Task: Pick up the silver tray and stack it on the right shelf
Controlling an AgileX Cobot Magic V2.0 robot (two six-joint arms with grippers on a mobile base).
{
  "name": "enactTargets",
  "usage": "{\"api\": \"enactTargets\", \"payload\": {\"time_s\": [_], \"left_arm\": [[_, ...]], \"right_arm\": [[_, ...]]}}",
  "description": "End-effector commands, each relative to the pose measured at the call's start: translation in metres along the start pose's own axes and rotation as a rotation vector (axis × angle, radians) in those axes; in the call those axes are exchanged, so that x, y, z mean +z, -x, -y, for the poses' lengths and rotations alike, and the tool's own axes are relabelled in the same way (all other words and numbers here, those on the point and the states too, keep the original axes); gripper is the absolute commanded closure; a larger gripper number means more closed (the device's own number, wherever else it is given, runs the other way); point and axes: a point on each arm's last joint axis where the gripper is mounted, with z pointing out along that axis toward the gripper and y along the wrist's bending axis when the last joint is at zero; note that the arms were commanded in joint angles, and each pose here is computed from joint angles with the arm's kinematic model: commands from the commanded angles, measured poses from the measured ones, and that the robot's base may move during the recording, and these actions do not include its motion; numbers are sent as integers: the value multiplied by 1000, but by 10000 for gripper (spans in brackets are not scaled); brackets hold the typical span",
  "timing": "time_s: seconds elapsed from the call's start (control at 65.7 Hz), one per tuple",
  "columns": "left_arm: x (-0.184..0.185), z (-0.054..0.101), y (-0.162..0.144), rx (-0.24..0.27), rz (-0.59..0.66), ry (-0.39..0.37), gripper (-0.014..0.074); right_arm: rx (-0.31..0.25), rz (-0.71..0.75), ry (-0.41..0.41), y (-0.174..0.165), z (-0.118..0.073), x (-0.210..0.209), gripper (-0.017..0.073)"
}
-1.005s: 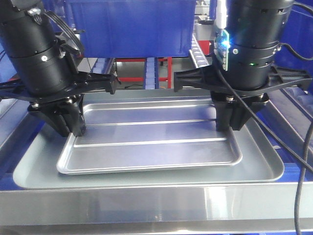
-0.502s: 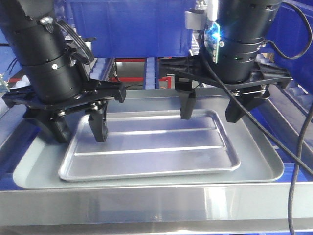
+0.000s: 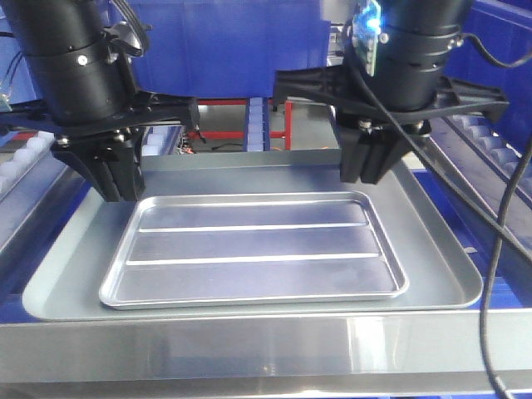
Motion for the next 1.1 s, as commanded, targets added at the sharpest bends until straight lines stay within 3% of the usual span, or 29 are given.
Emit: {"api": "enactTargets", "payload": {"time_s": [0.0, 0.046, 0.122, 0.289, 0.442, 0.548, 0.639, 0.716, 0.868, 1.081], "left_arm": [[-32, 3, 11, -15, 103, -50, 690], [-38, 5, 13, -31, 141, -85, 690], [-53, 9, 16, -60, 226, -153, 690], [-83, 17, 12, -38, 407, -244, 690], [-104, 25, -8, 58, 571, -300, 689], [-115, 27, -29, 127, 695, -356, 689], [-122, 20, -52, 190, 818, -402, 689], [-125, 11, -73, 207, 881, -433, 689], [-130, -12, -119, 237, 943, -452, 690], [-142, -42, -173, 226, 1037, -479, 694]], "right_arm": [[0, 147, 120, 19, -8, -38, 500], [-1, 190, 168, 22, -11, -47, 500], [-51, 268, 233, 25, -15, -63, 500], [-184, 389, 309, 19, -20, -87, 500], [-338, 558, 452, -1, -18, -105, 500], [-408, 631, 555, -24, -5, -112, 500], [-477, 673, 621, -52, 13, -116, 500], [-527, 700, 655, -73, 28, -121, 500], [-546, 747, 678, -106, 60, -131, 500], [-527, 860, 717, -135, 92, -151, 500]]}}
